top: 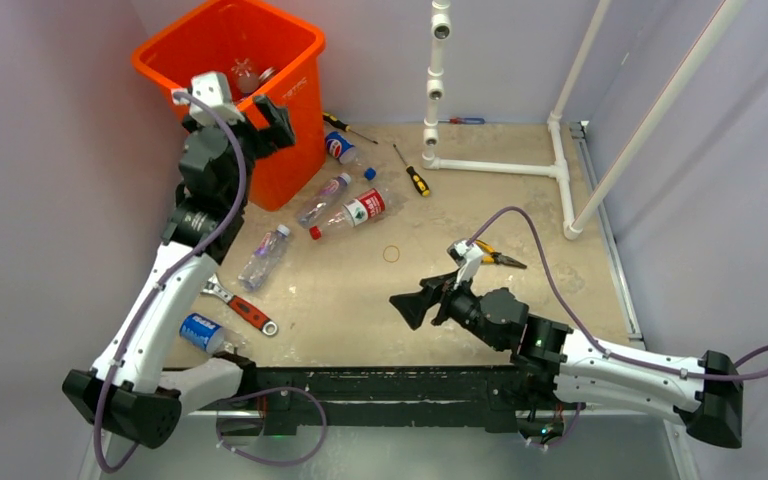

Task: Put the plastic bottles in the bin
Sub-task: Place the plastic bottle in the trash bin, then move the plastic bottle to the center of the board.

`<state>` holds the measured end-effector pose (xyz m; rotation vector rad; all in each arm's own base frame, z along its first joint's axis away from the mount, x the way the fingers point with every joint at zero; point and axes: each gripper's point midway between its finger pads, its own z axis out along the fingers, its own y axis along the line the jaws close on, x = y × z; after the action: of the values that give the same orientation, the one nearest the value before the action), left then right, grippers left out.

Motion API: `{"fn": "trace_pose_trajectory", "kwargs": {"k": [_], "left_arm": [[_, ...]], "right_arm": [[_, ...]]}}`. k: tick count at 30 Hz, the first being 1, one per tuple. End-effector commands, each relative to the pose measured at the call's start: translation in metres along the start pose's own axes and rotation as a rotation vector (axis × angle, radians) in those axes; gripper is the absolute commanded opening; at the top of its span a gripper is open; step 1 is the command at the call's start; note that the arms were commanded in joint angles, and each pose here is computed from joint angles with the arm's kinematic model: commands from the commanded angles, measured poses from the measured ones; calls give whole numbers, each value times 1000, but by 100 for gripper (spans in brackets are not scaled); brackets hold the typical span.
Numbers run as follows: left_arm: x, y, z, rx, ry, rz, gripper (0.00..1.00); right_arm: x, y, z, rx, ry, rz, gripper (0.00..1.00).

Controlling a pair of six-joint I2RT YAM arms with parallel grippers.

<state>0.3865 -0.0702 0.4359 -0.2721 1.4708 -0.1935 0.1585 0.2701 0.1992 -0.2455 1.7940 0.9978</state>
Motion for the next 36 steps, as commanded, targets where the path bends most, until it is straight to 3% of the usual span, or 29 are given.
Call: {"fn": "trace_pose_trajectory", "kwargs": {"k": [1, 7, 10, 14, 20, 23, 30, 36], "left_arm": [[69, -13, -26, 133, 183, -140, 99], [175, -23, -53, 217, 569, -184, 99], [207, -26, -67, 253, 664, -227, 99], [224, -9, -76, 188, 634, -291, 99], [232, 13, -84, 85, 604, -322, 99], [235, 20, -87, 69, 608, -281, 98], [245, 28, -96, 80, 622, -226, 93], [257, 17, -107, 139, 660, -304, 91]], "right_arm": [[-22, -5, 6, 76, -87, 60, 99], [-20, -28, 10, 179, -140, 78, 99], [-19, -26, 20, 166, -126, 52, 99], [-16, -40, 52, 238, -58, 25, 99], [-57, -53, 106, 276, -128, 27, 94], [-73, -64, 131, 294, -171, 24, 85], [-80, -110, 203, 422, -132, -137, 61], [-97, -131, 240, 486, -136, -229, 60]]}}
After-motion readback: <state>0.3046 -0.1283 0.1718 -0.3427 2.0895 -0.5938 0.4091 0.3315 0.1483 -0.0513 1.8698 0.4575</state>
